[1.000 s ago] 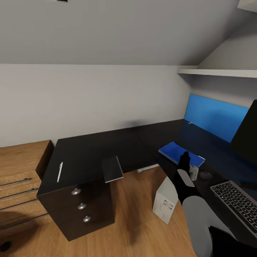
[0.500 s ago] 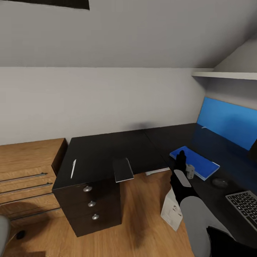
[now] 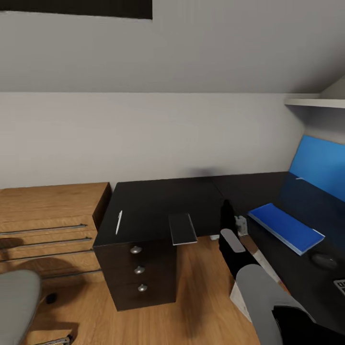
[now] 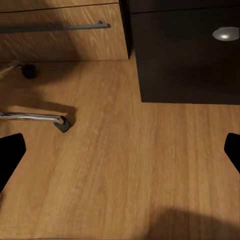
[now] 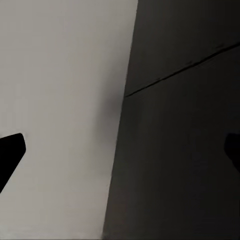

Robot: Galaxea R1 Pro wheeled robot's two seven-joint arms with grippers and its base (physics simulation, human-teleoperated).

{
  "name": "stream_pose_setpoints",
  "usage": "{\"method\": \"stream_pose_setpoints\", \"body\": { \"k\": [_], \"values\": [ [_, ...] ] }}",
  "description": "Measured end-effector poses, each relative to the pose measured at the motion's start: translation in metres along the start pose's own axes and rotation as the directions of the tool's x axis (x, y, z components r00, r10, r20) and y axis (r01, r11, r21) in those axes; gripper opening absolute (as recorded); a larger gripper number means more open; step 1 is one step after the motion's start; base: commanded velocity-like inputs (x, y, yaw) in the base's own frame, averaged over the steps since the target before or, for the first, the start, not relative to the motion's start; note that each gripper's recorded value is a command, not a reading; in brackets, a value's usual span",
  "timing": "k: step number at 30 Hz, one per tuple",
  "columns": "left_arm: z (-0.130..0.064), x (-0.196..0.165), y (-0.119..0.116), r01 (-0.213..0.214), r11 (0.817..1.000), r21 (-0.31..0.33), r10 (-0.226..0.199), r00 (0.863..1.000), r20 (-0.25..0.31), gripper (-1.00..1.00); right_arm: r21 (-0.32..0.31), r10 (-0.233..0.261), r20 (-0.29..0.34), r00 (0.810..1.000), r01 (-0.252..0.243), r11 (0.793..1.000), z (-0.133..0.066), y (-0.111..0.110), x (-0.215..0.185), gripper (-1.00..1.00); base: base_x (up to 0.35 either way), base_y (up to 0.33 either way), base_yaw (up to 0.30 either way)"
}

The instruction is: In the bedroom, organize the workspace by keeping the computer under the desk, ensuring the monitor is on the desk, placing the keyboard on the desk next to the monitor, placing the mouse on the desk next to the keyboard, moving the folder from the swivel chair onto the desk next to the mouse, stacking the notebook on top of the folder with the pen on top of the notebook, and positioning the swivel chair next to the desk.

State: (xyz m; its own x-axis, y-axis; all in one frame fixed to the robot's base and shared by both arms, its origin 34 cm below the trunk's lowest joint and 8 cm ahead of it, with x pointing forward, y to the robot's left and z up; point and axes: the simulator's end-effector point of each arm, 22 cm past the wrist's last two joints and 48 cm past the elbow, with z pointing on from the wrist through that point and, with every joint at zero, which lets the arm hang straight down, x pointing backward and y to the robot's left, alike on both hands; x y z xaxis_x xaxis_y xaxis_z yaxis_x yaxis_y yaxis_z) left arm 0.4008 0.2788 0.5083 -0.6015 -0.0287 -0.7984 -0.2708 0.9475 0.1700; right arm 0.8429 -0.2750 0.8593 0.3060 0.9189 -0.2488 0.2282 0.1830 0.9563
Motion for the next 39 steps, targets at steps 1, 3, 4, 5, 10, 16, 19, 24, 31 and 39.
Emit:
{"method": "stream_pose_setpoints", "body": {
  "k": [1,3,4,5,10,16,19,24,31,39],
  "values": [
    [0.0,0.0,0.0,0.0,1.0,0.0,0.0,1.0,0.0,1.0,-0.011,-0.014,-0.017,1.0,0.014,1.0,-0.002,0.004,0.007,1.0,0.0,0.0,0.272],
    [0.0,0.0,0.001,0.001,1.0,-0.002,-0.001,1.0,0.001,1.0,-0.035,-0.045,-0.067,0.997,0.043,0.998,-0.006,0.01,0.025,1.0,0.0,0.0,0.273],
    [0.0,-0.001,0.002,0.001,1.0,-0.004,-0.001,1.0,0.001,1.0,-0.047,-0.06,-0.102,0.993,0.056,0.997,-0.008,0.013,0.036,1.0,0.0,0.0,0.274],
    [0.001,-0.001,0.003,0.001,1.0,-0.005,-0.001,1.0,0.002,1.0,-0.056,-0.072,-0.14,0.987,0.065,0.996,-0.011,0.015,0.047,1.0,0.0,0.0,0.275],
    [0.001,-0.001,0.004,-0.001,1.0,-0.008,0.001,1.0,0.002,1.0,-0.069,-0.09,-0.304,0.948,0.072,0.995,-0.021,0.016,0.086,1.0,0.0,0.0,0.278],
    [0.001,-0.001,0.006,-0.001,1.0,-0.011,0.001,1.0,0.002,1.0,-0.075,-0.092,-0.458,0.884,0.064,0.995,-0.035,0.016,0.119,1.0,0.0,0.0,0.278],
    [0.001,-0.001,0.006,-0.002,1.0,-0.011,0.002,1.0,0.002,1.0,-0.079,-0.089,-0.518,0.851,0.056,0.995,-0.042,0.017,0.131,1.0,0.0,0.0,0.176],
    [0.002,-0.001,0.007,-0.002,1.0,-0.012,0.002,1.0,0.002,1.0,-0.103,-0.083,-0.57,0.818,0.029,0.994,-0.049,0.025,0.142,1.0,0.0,0.0,0.053],
    [-0.002,0.003,0.001,0.003,1.0,-0.012,-0.003,1.0,-0.014,1.0,-0.121,-0.091,-0.574,0.814,0.025,0.992,-0.05,0.026,0.14,1.0,0.0,0.0,0.006],
    [-0.007,0.016,0.002,-0.031,0.999,-0.044,0.028,0.998,-0.062,1.0,-0.138,-0.104,-0.556,0.825,0.032,0.99,-0.041,0.028,0.126,1.0,0.0,0.0,0.0]
  ]
}}
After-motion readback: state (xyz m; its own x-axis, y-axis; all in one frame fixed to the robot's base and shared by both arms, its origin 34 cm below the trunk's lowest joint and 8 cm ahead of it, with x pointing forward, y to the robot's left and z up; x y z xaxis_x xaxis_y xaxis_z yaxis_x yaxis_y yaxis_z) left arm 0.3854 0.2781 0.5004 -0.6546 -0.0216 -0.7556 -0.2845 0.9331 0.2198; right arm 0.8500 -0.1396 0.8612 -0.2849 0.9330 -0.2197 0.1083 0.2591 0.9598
